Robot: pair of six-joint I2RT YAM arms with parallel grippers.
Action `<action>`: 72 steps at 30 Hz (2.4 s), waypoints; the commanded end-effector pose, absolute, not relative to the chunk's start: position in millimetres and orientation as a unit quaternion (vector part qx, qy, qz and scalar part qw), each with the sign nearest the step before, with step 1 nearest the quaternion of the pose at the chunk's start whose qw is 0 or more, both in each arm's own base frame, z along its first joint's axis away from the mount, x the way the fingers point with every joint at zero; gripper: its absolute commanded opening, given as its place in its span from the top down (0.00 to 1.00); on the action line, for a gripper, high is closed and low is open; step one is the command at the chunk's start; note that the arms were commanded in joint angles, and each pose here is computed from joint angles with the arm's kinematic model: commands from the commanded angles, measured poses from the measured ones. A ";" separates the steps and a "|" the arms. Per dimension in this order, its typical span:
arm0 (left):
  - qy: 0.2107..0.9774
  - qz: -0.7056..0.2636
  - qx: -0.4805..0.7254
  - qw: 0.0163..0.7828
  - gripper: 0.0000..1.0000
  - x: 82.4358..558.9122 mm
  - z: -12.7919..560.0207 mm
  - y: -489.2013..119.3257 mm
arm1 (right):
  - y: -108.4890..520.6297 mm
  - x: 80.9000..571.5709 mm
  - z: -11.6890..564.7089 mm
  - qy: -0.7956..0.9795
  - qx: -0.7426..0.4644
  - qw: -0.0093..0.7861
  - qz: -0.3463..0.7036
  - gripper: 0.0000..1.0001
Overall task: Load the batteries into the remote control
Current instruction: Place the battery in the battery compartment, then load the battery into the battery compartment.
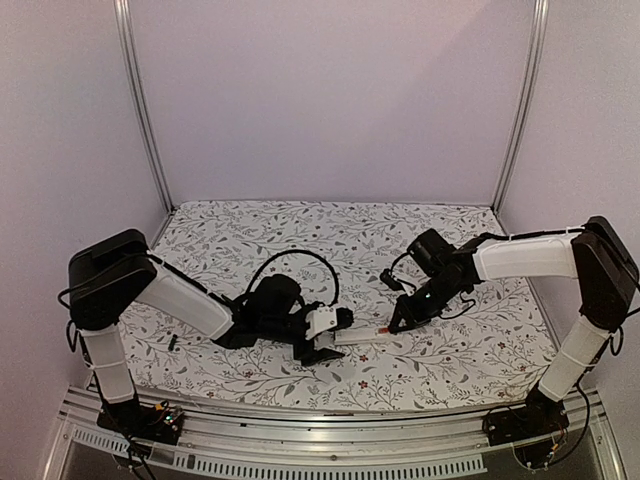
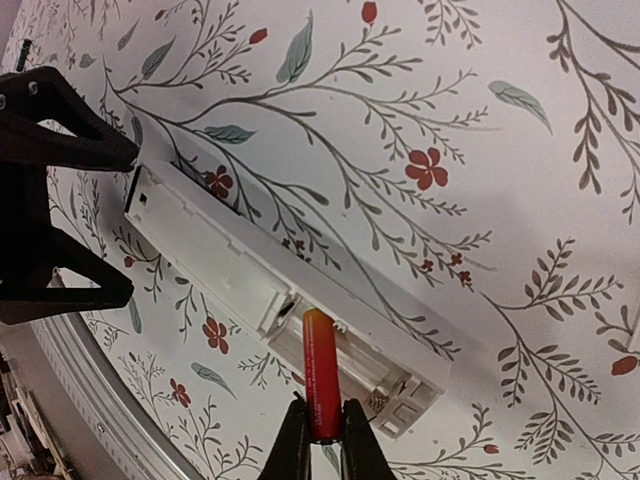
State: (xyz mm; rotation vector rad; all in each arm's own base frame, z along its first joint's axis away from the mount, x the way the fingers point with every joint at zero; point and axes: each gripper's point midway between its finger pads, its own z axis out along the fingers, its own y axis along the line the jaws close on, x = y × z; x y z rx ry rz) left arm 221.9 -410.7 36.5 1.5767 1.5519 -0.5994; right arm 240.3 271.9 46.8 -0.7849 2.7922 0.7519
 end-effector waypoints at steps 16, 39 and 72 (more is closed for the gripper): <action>0.569 -0.243 0.670 0.410 0.33 217.3 18.8 -418.7 | 283.2 252.1 46.0 0.917 -0.289 0.084 0.261 0.86; 0.551 -0.258 0.684 0.403 0.33 219.1 21.2 -408.2 | 279.6 277.2 73.3 0.891 -0.395 0.116 0.192 0.49; 0.556 -0.210 0.684 0.423 0.40 236.2 12.6 -398.2 | 284.7 259.4 22.6 0.775 -0.589 0.106 0.202 0.77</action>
